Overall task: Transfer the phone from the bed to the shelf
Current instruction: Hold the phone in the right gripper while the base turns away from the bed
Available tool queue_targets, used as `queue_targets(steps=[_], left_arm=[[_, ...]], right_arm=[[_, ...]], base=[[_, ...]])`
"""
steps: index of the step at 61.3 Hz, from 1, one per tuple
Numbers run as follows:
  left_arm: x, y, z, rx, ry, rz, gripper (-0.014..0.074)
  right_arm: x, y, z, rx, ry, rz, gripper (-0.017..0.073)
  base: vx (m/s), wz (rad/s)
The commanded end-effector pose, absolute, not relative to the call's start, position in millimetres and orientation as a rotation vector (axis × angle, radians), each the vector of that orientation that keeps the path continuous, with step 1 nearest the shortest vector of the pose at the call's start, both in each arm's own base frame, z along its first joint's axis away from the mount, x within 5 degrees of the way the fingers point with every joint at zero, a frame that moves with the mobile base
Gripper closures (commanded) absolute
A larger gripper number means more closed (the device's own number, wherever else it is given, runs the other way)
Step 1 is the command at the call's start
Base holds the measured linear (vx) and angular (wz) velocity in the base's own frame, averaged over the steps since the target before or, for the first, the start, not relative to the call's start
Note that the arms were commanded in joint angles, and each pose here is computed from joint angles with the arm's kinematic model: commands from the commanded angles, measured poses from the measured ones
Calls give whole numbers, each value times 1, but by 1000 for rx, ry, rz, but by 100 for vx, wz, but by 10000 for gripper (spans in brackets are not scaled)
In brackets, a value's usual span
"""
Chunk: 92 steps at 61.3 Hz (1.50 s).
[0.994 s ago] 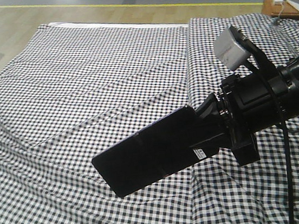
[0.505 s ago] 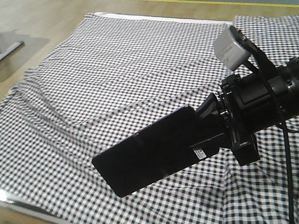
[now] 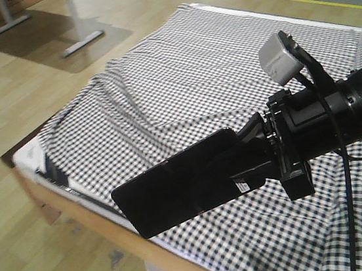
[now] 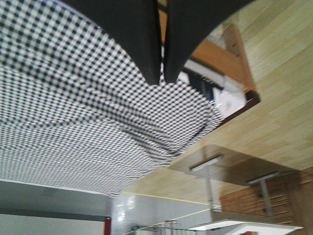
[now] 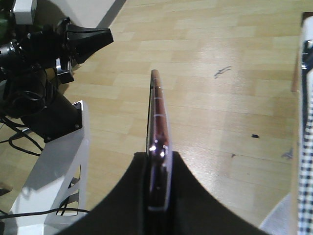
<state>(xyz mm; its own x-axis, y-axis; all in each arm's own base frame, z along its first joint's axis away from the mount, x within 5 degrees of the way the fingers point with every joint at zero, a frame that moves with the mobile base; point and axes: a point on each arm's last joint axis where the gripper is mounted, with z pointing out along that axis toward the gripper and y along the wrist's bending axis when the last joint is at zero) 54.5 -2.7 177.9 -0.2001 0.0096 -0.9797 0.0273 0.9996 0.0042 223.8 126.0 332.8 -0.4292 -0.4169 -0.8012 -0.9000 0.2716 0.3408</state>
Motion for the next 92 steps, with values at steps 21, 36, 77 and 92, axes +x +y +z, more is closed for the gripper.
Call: queue_targets(steps=[21,36,77,92], left_arm=[[55,-2,184,14,1697,-19,593],[55,-2,184,14,1697,-19,593],[55,-2,184,14,1697,-19,593],[55,-2,184,14,1697,-19,593]], right_arm=[[213,129,353,-1189,1863,1201,560],[213,129,353,-1189,1863,1201,560],[213,129,353,-1189,1863,1201,560],[213,129,353,-1189,1863,1201,560]], base=[[-12,48],[-12,48],[-12,47],[-12,46]])
